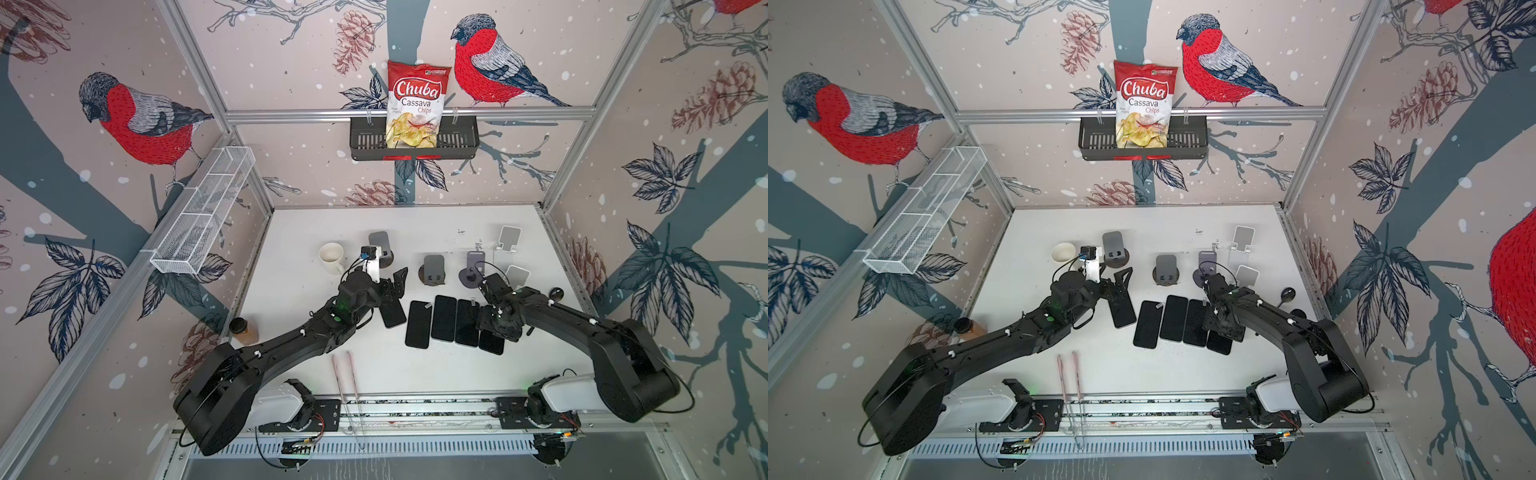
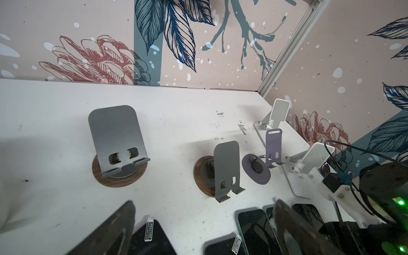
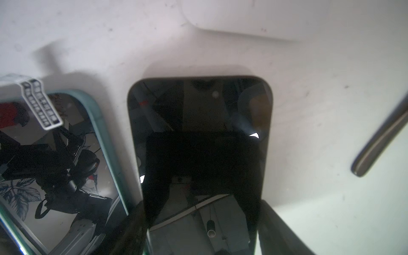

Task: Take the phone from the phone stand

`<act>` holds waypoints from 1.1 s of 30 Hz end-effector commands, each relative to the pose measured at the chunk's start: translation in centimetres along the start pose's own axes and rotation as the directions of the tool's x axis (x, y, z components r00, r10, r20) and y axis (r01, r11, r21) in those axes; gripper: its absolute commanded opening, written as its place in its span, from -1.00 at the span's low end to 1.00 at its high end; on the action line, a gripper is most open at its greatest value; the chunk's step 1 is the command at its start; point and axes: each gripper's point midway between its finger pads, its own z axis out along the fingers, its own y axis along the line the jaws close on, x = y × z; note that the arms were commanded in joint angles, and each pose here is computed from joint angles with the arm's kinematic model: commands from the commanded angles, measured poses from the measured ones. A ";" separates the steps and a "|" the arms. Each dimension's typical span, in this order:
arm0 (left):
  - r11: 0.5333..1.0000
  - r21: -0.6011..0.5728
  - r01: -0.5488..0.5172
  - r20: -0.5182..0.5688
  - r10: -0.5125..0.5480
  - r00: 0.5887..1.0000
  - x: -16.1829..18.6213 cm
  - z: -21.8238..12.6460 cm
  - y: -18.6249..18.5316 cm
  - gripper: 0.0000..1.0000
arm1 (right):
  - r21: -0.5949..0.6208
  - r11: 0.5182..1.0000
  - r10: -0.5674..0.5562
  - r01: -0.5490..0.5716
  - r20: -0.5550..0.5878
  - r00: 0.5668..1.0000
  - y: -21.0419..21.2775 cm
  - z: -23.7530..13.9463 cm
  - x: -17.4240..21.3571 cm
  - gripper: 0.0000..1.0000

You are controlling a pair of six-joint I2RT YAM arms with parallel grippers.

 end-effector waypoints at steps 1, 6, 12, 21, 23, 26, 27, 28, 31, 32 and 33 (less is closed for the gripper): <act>1.000 0.013 0.012 0.040 -0.012 0.999 -1.0 -0.1 -0.3 0.93 | -0.014 1.000 -0.011 0.011 0.024 1.000 0.4 0.1 -0.5 0.51; 1.000 0.005 0.014 0.040 -0.014 0.999 -0.9 -0.3 -0.1 0.93 | -0.008 1.000 -0.002 0.002 0.053 0.999 0.2 -0.5 -1.0 0.59; 1.000 0.003 0.016 0.046 -0.016 0.999 -1.0 -0.5 0.0 0.92 | -0.010 1.000 0.002 -0.001 0.107 0.994 0.1 -2.0 -2.0 0.66; 1.000 -0.011 0.009 0.049 -0.008 0.999 -1.2 -0.9 0.3 0.93 | -0.044 0.999 -0.014 0.025 0.241 0.970 1.0 -5.6 -5.2 0.74; 1.000 -0.015 -0.001 0.046 0.001 0.999 -1.3 -0.8 0.3 0.93 | -0.099 0.994 -0.009 0.042 0.316 0.949 2.1 -7.7 -6.8 0.79; 1.000 -0.024 -0.013 0.039 0.014 0.999 -1.5 -0.8 0.3 0.92 | -0.147 0.987 -0.005 0.070 0.401 0.916 3.4 -10.2 -8.9 0.90; 1.000 -0.025 -0.014 0.039 0.015 0.999 -1.6 -0.9 0.3 0.92 | -0.156 0.985 -0.008 0.080 0.420 0.907 3.7 -10.8 -9.5 0.94; 1.000 -0.022 -0.014 0.043 0.015 0.999 -1.7 -1.0 0.2 0.92 | -0.165 0.982 -0.014 0.096 0.442 0.897 4.2 -11.4 -10.1 0.97; 1.000 -0.021 -0.012 0.055 0.013 0.998 -2.1 -1.1 0.2 0.93 | -0.174 0.975 -0.035 0.137 0.490 0.871 5.3 -13.0 -11.6 0.99; 1.000 -0.022 -0.012 0.055 0.014 0.998 -2.1 -1.2 0.2 0.93 | -0.173 0.974 -0.040 0.145 0.500 0.865 5.5 -13.3 -12.0 0.98; 1.000 -0.024 -0.013 0.058 0.014 0.998 -2.3 -1.2 0.2 0.93 | -0.172 0.973 -0.043 0.151 0.512 0.858 5.8 -13.6 -12.5 0.99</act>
